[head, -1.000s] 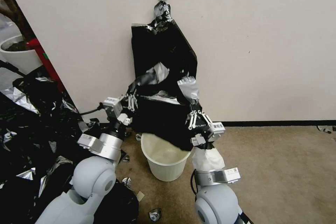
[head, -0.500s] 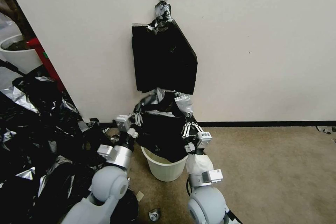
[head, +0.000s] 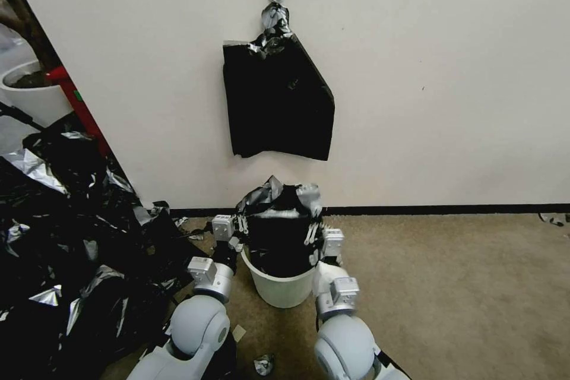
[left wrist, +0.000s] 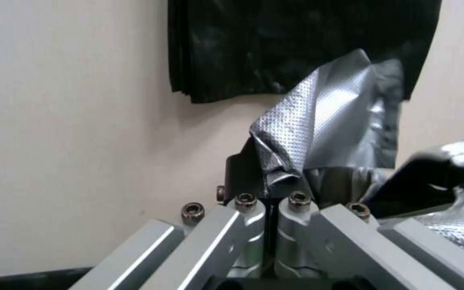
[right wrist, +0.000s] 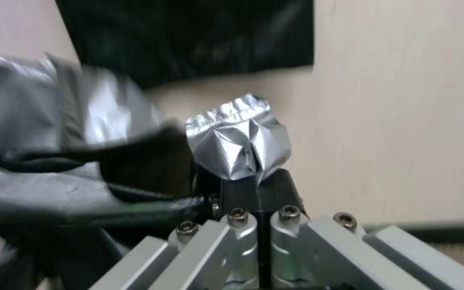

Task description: Place a trash bag onto the trash bin.

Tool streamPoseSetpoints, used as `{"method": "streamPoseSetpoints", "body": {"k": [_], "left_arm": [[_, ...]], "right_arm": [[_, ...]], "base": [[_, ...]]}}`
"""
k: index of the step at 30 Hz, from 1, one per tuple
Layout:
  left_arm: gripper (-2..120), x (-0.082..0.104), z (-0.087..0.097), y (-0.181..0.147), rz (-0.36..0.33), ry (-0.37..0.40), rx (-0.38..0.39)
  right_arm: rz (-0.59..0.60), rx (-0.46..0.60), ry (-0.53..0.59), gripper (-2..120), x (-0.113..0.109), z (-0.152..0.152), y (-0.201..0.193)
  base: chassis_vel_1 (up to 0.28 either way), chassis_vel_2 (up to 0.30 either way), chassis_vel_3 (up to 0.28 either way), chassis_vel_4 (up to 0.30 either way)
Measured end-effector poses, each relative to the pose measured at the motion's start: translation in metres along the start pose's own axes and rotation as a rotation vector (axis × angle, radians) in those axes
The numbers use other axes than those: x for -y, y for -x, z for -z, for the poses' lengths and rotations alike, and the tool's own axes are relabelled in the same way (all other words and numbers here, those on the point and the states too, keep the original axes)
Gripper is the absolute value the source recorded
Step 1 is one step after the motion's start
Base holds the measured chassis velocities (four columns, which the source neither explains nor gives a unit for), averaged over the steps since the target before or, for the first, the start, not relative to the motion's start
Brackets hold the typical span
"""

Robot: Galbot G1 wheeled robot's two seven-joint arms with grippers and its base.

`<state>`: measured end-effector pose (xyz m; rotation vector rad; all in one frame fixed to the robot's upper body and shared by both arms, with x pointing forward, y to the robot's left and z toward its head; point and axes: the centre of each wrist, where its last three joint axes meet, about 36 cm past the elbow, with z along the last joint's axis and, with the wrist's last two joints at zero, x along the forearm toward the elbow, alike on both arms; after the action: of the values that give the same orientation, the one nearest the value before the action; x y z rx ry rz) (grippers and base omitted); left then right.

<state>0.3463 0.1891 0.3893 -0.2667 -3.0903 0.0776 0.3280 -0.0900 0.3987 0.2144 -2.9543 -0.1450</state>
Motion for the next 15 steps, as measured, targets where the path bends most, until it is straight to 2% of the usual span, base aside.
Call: {"method": "streamPoseSetpoints", "body": {"k": [2, 3, 4, 7, 11, 15], "left_arm": [[0, -0.003, 0.013, -0.003, -0.002, 0.033, -0.025], [0, -0.004, 0.019, -0.004, 0.001, 0.051, -0.045], [0, -0.004, 0.019, -0.004, 0.001, 0.051, -0.045], [0, -0.002, 0.032, -0.012, 0.021, 0.089, -0.126], [0, 0.003, 0.033, -0.019, 0.036, 0.102, -0.182], [0, 0.014, 0.018, -0.032, 0.036, 0.117, -0.25]], "right_arm": [[0.047, -0.052, 0.008, 0, 0.01, 0.023, 0.004], [0.107, -0.08, 0.003, 0, 0.022, 0.034, 0.008], [0.107, -0.08, 0.003, 0, 0.022, 0.034, 0.008], [0.241, -0.159, -0.006, 0, 0.048, 0.051, 0.012], [0.278, -0.224, 0.013, 0, 0.054, 0.06, 0.007], [0.308, -0.305, 0.045, 0, 0.061, 0.074, -0.007]], "base": [[0.0, 0.0, 0.0, 0.0], [0.0, 0.0, 0.0, 0.0], [0.0, 0.0, 0.0, 0.0], [0.0, 0.0, 0.0, 0.0], [0.0, 0.0, 0.0, 0.0], [0.0, 0.0, 0.0, 0.0]]}}
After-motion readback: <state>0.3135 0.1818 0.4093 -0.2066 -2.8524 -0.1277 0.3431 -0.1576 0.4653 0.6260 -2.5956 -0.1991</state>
